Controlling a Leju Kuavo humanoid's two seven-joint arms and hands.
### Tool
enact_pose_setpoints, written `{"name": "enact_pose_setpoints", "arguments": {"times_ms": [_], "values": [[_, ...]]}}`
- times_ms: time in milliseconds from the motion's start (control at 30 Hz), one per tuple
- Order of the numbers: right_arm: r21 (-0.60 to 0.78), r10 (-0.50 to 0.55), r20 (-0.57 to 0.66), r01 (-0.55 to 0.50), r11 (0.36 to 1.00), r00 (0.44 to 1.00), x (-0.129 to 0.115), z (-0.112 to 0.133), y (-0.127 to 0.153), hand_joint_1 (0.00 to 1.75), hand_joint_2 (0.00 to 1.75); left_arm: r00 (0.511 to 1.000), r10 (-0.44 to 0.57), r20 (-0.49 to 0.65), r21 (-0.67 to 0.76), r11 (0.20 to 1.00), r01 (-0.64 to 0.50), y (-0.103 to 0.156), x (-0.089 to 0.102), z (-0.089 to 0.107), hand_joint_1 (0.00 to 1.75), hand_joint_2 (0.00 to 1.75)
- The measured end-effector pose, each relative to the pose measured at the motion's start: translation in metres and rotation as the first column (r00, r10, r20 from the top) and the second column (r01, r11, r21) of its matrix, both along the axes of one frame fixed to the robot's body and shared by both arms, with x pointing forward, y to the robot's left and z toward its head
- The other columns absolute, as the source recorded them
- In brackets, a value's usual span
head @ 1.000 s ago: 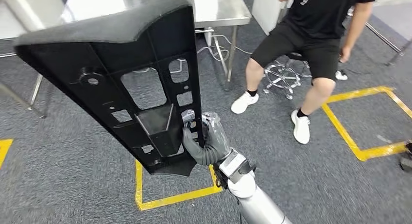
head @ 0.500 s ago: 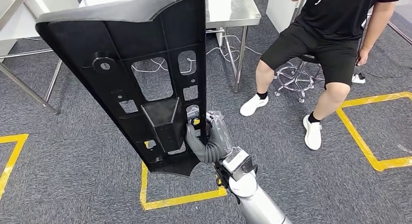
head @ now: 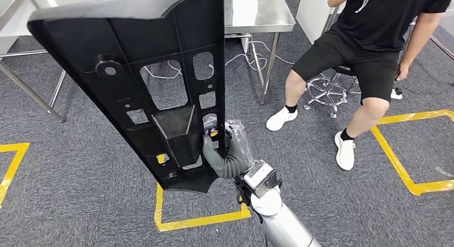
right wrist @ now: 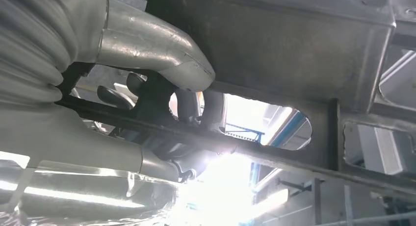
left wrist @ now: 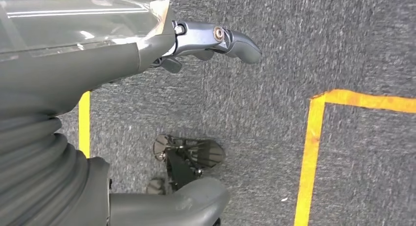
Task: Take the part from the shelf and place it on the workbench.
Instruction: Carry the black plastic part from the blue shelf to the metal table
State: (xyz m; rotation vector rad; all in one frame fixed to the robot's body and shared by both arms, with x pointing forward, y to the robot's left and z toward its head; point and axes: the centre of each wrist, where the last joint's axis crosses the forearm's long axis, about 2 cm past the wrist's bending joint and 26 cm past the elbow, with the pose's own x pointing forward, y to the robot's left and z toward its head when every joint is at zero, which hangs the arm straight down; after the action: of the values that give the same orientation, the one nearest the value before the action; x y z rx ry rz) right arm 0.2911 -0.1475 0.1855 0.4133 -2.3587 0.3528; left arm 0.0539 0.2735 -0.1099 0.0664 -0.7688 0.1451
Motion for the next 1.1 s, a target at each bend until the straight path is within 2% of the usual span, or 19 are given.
{"name": "enact_pose_setpoints", "arguments": {"times_ms": [1100], "values": [[-0.011,-0.008,-0.008,0.008,1.0,1.0,0.0003,-0.0028,-0.0025,1.73,1.75,1.0,-0.007,-0.008,0.013,1.0,0.007,-0.0001,-0.0021,-0.0003,0.0,1.75]]}}
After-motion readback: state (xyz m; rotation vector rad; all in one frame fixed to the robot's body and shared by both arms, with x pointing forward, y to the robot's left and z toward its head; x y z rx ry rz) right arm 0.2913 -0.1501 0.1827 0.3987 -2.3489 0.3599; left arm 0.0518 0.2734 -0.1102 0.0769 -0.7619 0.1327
